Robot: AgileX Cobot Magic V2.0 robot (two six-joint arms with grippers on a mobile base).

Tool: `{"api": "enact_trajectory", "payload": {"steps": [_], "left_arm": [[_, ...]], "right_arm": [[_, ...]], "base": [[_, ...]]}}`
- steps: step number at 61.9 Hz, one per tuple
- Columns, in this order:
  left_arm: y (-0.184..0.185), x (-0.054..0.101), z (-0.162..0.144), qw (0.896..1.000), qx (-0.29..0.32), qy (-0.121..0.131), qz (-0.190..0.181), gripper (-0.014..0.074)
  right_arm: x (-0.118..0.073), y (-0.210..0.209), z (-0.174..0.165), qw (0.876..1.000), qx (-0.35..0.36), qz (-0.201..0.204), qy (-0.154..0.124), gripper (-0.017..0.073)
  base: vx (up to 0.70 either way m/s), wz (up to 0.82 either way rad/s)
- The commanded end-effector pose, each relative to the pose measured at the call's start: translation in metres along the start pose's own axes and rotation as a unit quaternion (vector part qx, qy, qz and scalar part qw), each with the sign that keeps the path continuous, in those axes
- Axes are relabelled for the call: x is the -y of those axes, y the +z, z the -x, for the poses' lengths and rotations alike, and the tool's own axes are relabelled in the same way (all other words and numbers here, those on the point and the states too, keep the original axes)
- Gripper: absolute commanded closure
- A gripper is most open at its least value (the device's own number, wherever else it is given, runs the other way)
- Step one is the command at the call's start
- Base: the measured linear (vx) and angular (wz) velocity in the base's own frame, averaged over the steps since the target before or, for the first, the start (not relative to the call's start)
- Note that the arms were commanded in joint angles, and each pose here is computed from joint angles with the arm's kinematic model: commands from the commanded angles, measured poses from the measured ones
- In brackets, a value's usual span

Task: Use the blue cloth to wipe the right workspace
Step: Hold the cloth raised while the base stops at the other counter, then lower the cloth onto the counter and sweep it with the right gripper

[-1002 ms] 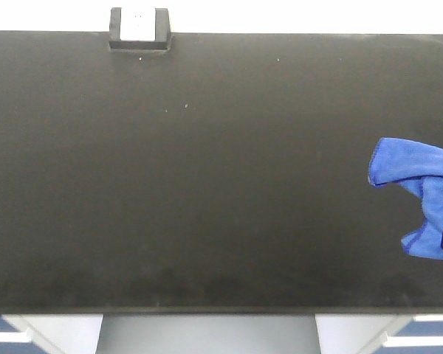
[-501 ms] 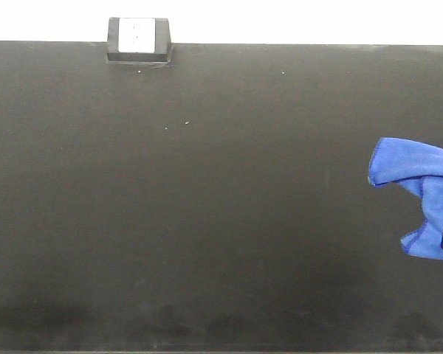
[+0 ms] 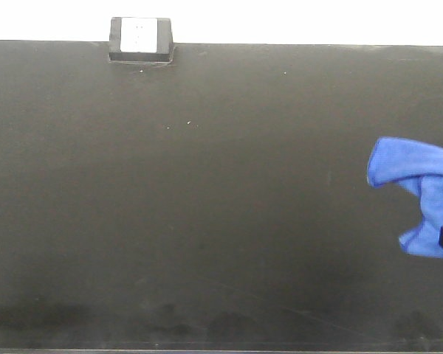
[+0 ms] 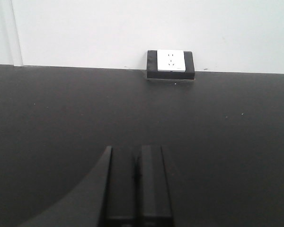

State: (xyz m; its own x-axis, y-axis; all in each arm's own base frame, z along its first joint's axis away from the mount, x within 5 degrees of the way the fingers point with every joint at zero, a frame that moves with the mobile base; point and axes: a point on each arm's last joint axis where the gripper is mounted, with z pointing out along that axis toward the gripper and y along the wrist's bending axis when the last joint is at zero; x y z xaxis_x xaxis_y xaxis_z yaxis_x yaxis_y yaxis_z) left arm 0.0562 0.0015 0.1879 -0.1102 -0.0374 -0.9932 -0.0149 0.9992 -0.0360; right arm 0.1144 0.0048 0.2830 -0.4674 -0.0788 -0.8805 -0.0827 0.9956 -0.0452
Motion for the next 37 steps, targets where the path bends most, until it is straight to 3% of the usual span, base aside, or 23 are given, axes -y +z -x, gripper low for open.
{"api": "enact_trajectory", "payload": {"steps": [1, 12, 32, 37], "left_arm": [[0.001, 0.001, -0.002, 0.999, 0.031, -0.004, -0.004, 0.0599], [0.001, 0.001, -0.002, 0.999, 0.031, -0.004, -0.004, 0.0599], [0.001, 0.001, -0.002, 0.999, 0.031, -0.004, -0.004, 0.0599], [0.001, 0.001, -0.002, 0.999, 0.031, -0.004, -0.004, 0.0599]], "right_arm": [[0.003, 0.002, 0.016, 0.999, 0.041, -0.013, -0.015, 0.0559], [0.007, 0.042, -0.009, 0.997, -0.053, -0.022, -0.060, 0.0559], [0.008, 0.109, -0.033, 0.989, -0.140, -0.007, -0.055, 0.0559], [0.007, 0.127, -0.045, 0.984, -0.174, -0.003, -0.030, 0.0559]], "base": [[0.00, 0.00], [0.00, 0.00], [0.00, 0.00], [0.00, 0.00]]}}
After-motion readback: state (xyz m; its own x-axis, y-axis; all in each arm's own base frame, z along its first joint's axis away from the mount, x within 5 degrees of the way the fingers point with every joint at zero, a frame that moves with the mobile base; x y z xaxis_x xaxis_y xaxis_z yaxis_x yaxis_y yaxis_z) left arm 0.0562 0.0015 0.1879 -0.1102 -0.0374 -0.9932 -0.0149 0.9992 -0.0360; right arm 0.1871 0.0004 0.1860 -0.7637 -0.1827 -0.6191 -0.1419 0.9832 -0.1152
